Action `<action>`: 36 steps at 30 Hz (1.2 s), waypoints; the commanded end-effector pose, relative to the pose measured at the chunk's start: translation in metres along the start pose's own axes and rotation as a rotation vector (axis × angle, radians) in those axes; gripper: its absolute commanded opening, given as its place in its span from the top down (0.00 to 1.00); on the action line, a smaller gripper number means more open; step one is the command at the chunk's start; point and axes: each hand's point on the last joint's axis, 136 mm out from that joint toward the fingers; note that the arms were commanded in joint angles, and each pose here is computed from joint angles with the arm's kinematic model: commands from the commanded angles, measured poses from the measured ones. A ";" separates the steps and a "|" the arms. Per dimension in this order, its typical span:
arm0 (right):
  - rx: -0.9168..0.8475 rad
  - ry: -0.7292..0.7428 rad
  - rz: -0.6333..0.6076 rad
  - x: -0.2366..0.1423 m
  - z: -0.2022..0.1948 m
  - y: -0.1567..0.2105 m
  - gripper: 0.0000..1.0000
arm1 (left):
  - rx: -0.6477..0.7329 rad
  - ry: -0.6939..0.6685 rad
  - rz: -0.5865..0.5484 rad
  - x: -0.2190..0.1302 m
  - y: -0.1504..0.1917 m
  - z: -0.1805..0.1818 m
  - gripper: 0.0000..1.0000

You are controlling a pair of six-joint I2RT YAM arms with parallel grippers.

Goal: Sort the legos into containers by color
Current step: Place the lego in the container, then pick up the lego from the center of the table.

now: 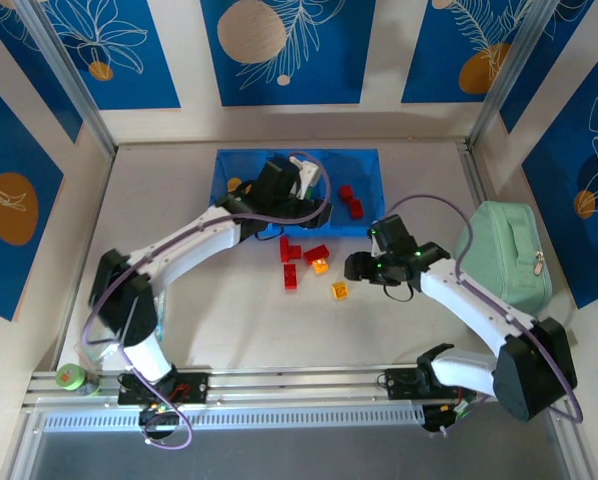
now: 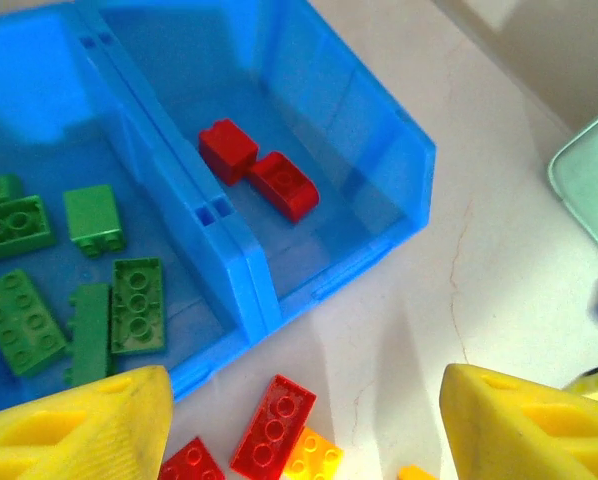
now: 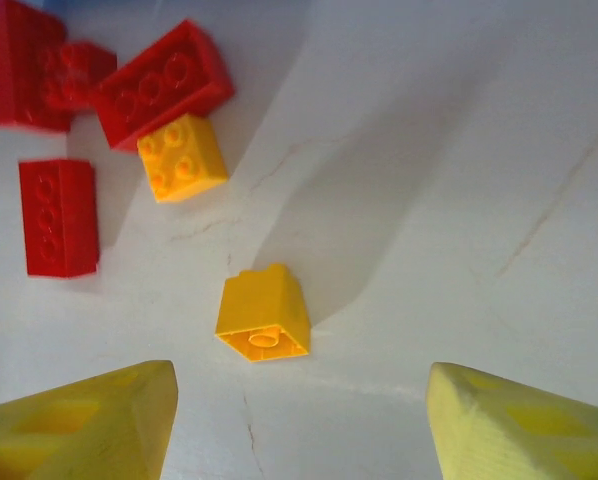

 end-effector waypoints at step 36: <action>-0.287 0.189 0.054 0.036 0.102 -0.027 0.69 | -0.276 -0.271 0.113 -0.092 0.208 0.069 0.27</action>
Point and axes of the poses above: each hand's point on the last joint's axis, 136 mm out from that joint toward the fingers, its own x axis out along the fingers, its own z axis along the line the jaws close on, y = z × x, and after that the axes turned 8 degrees about x, right-handed
